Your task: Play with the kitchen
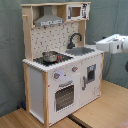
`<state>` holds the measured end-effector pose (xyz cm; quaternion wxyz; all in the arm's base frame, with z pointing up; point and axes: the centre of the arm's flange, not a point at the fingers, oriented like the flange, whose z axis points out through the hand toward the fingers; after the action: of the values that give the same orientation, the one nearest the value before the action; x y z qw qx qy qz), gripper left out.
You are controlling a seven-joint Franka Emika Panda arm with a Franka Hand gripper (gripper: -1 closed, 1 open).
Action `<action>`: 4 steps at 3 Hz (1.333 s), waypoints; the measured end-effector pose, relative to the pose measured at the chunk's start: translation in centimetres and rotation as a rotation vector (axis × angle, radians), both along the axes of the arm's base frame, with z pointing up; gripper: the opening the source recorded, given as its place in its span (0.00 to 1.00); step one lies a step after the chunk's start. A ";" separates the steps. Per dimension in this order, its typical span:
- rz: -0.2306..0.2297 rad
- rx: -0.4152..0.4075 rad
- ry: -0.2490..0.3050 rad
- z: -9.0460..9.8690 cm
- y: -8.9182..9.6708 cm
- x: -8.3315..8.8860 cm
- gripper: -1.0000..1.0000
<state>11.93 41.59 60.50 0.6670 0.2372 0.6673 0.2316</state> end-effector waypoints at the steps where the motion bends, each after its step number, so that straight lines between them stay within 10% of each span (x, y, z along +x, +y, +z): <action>1: -0.006 0.005 -0.033 1.4 -0.6 2.9 1.00; 4: -0.060 0.080 -0.186 8.0 -6.7 7.8 1.00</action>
<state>19.75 34.91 68.52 0.7227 0.2611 0.5852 0.2589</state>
